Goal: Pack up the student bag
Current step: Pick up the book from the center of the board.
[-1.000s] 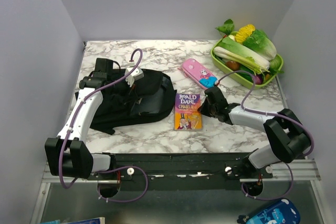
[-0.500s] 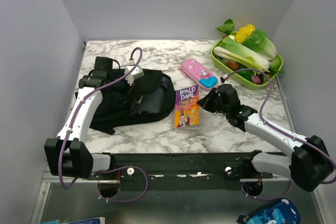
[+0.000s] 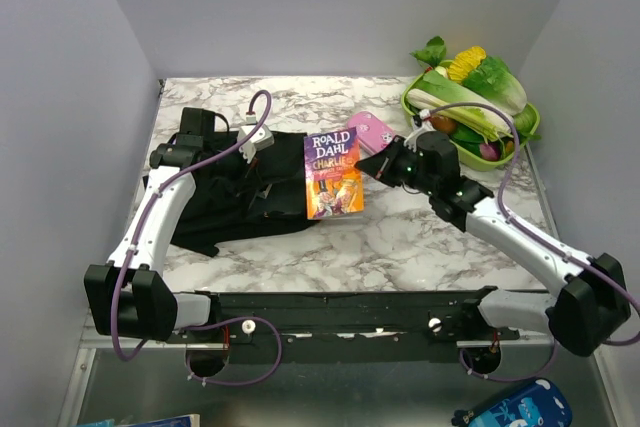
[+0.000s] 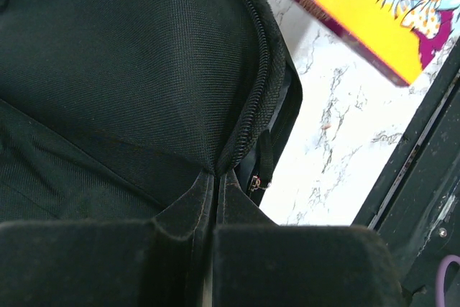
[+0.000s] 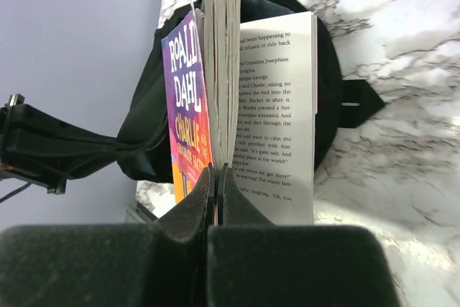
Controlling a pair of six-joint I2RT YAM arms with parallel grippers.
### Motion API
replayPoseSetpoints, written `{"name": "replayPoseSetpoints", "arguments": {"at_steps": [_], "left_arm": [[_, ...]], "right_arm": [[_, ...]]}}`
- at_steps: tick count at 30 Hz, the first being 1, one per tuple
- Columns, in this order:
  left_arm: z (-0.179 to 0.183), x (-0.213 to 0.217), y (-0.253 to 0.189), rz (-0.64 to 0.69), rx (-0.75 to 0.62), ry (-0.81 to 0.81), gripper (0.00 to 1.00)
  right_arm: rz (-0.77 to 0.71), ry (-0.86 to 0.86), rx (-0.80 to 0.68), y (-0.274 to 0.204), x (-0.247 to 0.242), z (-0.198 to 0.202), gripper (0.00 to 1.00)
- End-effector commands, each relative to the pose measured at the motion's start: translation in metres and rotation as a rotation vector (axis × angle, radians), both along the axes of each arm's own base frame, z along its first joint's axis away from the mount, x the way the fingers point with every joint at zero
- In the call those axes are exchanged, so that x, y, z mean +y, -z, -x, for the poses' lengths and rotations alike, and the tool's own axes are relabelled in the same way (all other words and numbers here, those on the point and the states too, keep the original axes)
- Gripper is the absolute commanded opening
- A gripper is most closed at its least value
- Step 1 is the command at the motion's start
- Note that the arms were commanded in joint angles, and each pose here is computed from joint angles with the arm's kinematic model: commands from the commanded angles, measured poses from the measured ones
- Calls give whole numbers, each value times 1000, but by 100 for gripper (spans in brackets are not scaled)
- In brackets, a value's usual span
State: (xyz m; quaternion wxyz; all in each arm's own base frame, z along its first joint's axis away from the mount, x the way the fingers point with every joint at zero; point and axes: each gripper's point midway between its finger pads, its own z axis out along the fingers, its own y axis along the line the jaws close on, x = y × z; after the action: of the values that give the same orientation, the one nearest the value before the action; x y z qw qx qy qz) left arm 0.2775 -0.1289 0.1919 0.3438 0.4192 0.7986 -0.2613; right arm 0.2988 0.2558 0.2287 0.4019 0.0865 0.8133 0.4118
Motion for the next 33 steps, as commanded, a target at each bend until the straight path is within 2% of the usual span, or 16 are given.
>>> {"name": "replayPoseSetpoints", "arguments": {"at_steps": [1, 3, 13, 25, 33], "left_arm": [[6, -8, -29, 42, -57, 20, 5], [7, -8, -30, 41, -59, 19, 5], [5, -6, -24, 33, -59, 3, 5], [4, -6, -19, 31, -52, -8, 5], [6, -7, -23, 42, -58, -7, 5]], "right_arm": [[-96, -125, 78, 4, 37, -2, 1], [-96, -134, 133, 21, 43, -6, 1], [-89, -89, 158, 38, 34, 1, 1], [-51, -1, 124, 47, -2, 24, 0], [-65, -65, 170, 61, 12, 25, 1]]}}
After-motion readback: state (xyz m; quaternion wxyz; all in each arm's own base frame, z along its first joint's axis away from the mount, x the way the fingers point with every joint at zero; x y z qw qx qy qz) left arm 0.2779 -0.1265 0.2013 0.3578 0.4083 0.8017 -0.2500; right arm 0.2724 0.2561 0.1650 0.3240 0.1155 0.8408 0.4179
